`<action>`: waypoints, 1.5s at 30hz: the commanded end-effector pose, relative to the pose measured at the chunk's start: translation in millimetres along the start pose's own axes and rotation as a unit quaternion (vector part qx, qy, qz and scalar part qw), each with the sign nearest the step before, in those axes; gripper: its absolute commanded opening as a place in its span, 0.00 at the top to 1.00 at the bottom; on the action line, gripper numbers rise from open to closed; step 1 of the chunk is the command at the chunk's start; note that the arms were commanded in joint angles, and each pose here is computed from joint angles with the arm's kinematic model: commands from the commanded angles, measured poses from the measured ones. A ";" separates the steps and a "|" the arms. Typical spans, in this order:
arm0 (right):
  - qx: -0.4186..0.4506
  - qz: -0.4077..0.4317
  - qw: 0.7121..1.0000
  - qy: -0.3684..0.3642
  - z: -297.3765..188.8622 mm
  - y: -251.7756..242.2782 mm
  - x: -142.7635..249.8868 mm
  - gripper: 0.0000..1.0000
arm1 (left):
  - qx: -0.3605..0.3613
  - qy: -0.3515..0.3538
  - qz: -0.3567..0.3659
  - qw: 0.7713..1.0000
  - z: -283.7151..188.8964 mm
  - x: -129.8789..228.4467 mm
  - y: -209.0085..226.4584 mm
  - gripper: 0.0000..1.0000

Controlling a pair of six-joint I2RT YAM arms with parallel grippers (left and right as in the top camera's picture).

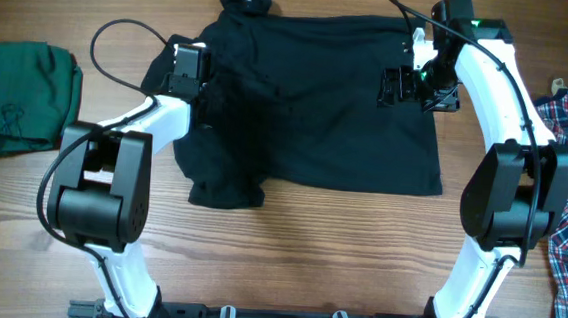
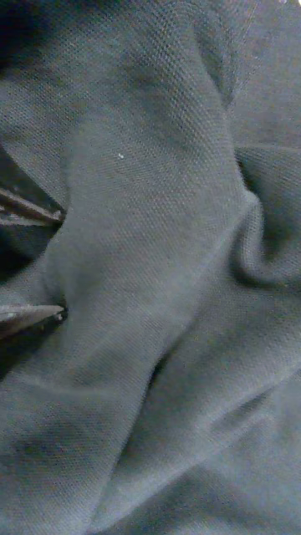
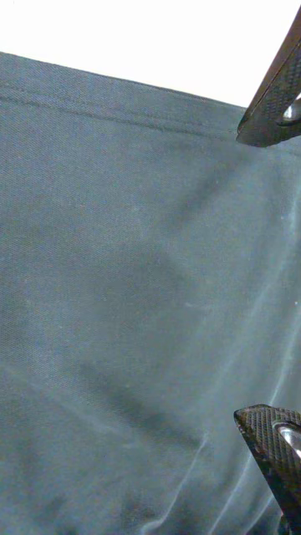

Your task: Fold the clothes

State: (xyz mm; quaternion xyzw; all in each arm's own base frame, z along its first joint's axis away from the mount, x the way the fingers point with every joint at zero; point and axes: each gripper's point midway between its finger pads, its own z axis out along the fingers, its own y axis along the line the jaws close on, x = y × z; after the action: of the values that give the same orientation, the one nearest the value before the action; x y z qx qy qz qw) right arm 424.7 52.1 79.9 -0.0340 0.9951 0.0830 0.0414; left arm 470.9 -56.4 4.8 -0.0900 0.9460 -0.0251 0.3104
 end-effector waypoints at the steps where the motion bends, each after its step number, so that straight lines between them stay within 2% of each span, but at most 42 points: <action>1: 0.001 0.001 1.000 -0.007 -3.7 0.0 -4.1 0.00 | 0.000 -0.015 0.024 1.000 5.4 -10.0 0.6 0.56; 3: 0.011 0.001 1.000 -0.011 -3.8 -3.4 -5.9 0.00 | 0.004 -0.028 0.028 0.999 -18.6 -36.2 -5.6 0.53; 5: 0.013 0.000 1.000 -0.015 -3.9 -4.0 -8.0 0.00 | 0.010 -0.047 0.025 0.999 -64.4 -70.8 -12.0 0.48; 7: 0.013 -0.001 1.000 -0.020 -3.9 -4.0 -10.6 0.00 | 0.014 -0.052 -0.004 0.999 -107.8 -87.6 -14.2 0.47; 8: 0.013 -0.001 1.000 -0.024 -4.0 -4.0 -12.2 0.00 | 0.016 -0.036 -0.037 0.999 -134.8 -81.6 -15.8 0.50; 10: 0.013 -0.002 0.999 -0.029 -4.2 -4.0 -15.1 0.00 | 0.026 0.035 -0.062 0.997 -167.9 -41.9 -26.4 0.65; 11: 0.013 -0.003 0.999 -0.034 -4.3 -3.9 -17.1 0.00 | 0.022 0.075 -0.058 0.995 -175.5 -18.9 -30.7 0.82; 12: 0.013 -0.003 0.999 -0.037 -4.4 -3.9 -18.8 0.00 | 0.012 0.111 -0.044 0.993 -180.2 1.8 -33.2 0.94; 15: 0.013 -0.003 0.999 -0.039 -4.5 -3.9 -19.6 0.00 | -0.024 0.221 -0.006 0.975 -194.4 72.4 -43.1 0.96; 18: 0.013 -0.003 0.999 -0.037 -4.4 -3.9 -18.6 0.00 | -0.037 0.258 0.012 0.965 -187.1 123.7 -52.6 0.96; 22: 0.013 -0.002 0.999 -0.033 -4.3 -3.9 -16.9 0.00 | -0.057 0.279 0.005 0.959 -167.1 168.0 -38.1 0.96; 26: 0.012 -0.002 1.000 -0.029 -4.1 -3.8 -14.7 0.00 | -0.047 0.258 -0.002 0.965 -145.6 179.0 -33.4 0.95; 32: 0.013 -0.002 1.000 -0.027 -4.1 -3.9 -14.1 0.00 | -0.045 0.204 -0.021 0.978 -128.2 156.4 -28.4 0.94; 36: 0.016 0.023 1.000 -0.004 -3.9 -5.1 -2.3 0.01 | -0.061 0.216 -0.032 0.974 -121.0 159.4 -16.5 0.95; 38: 0.020 0.051 0.998 0.029 -4.2 -5.7 14.2 0.14 | -0.071 0.231 -0.028 0.970 -117.9 167.3 -13.1 0.94; 39: 0.021 0.055 0.997 0.050 -5.1 -5.6 24.8 0.62 | -0.080 0.243 -0.025 0.966 -115.1 174.0 -9.9 0.94; 40: 0.024 0.066 0.996 0.063 -6.0 -6.0 31.3 0.92 | -0.085 0.249 -0.024 0.964 -112.7 177.9 -8.3 0.94; 41: 0.027 0.072 0.994 0.072 -6.6 -6.7 35.9 0.96 | -0.088 0.254 -0.022 0.963 -110.3 181.1 -7.1 0.94; 45: 0.052 0.086 0.989 0.109 1.9 -15.7 56.9 0.96 | -0.111 0.285 -0.015 0.952 -99.0 200.2 0.7 0.92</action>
State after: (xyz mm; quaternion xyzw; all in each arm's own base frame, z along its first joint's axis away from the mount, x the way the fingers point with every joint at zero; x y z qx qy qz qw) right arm 376.3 40.8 78.8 0.0312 0.9963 0.0519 -0.0611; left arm 268.3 -104.5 -5.4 -0.1226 0.9908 0.0173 0.0541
